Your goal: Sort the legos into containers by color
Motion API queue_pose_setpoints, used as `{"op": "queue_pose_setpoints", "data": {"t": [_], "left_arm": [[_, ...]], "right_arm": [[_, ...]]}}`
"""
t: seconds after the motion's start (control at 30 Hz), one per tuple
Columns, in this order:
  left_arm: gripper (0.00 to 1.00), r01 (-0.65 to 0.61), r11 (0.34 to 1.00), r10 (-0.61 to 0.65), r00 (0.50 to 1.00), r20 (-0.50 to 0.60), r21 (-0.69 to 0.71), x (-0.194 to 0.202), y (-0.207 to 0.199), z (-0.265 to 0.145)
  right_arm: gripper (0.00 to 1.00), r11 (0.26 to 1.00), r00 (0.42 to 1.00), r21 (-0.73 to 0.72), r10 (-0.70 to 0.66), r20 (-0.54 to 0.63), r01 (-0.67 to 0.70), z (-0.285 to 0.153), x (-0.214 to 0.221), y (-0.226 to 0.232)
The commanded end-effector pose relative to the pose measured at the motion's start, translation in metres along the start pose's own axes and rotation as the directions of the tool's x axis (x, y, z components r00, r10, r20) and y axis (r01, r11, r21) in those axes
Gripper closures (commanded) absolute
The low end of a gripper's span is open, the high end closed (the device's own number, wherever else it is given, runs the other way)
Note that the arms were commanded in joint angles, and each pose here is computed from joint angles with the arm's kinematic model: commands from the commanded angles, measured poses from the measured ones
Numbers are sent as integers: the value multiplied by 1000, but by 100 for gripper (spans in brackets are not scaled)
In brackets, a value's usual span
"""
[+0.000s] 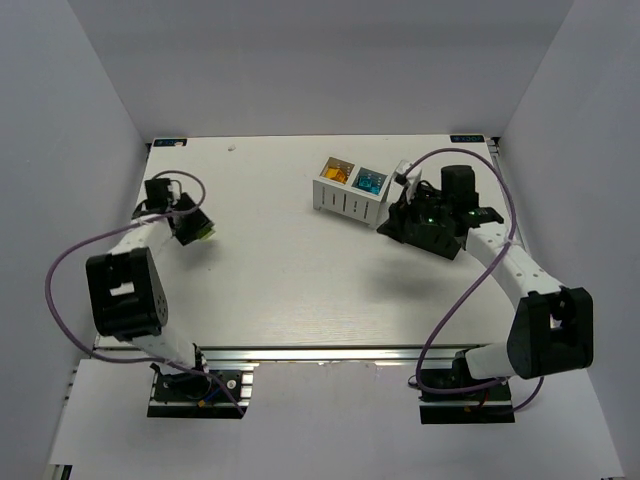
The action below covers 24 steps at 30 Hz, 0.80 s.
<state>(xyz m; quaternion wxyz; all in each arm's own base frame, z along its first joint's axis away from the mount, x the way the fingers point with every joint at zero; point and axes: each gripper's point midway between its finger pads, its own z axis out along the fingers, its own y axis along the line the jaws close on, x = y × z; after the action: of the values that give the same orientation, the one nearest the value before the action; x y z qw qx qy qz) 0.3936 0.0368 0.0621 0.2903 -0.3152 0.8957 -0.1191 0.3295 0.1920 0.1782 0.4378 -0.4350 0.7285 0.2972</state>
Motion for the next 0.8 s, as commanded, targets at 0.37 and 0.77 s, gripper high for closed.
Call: {"op": "queue_pose_setpoints", "data": {"t": [0.37, 0.77], "left_arm": [[76, -215, 586, 244, 966, 84, 781, 140, -343, -144], [76, -230, 288, 424, 901, 91, 929, 255, -518, -175]], "right_arm": [[87, 906, 943, 366, 93, 319, -213, -118, -87, -88], [70, 835, 913, 460, 116, 390, -302, -181, -83, -99]]}}
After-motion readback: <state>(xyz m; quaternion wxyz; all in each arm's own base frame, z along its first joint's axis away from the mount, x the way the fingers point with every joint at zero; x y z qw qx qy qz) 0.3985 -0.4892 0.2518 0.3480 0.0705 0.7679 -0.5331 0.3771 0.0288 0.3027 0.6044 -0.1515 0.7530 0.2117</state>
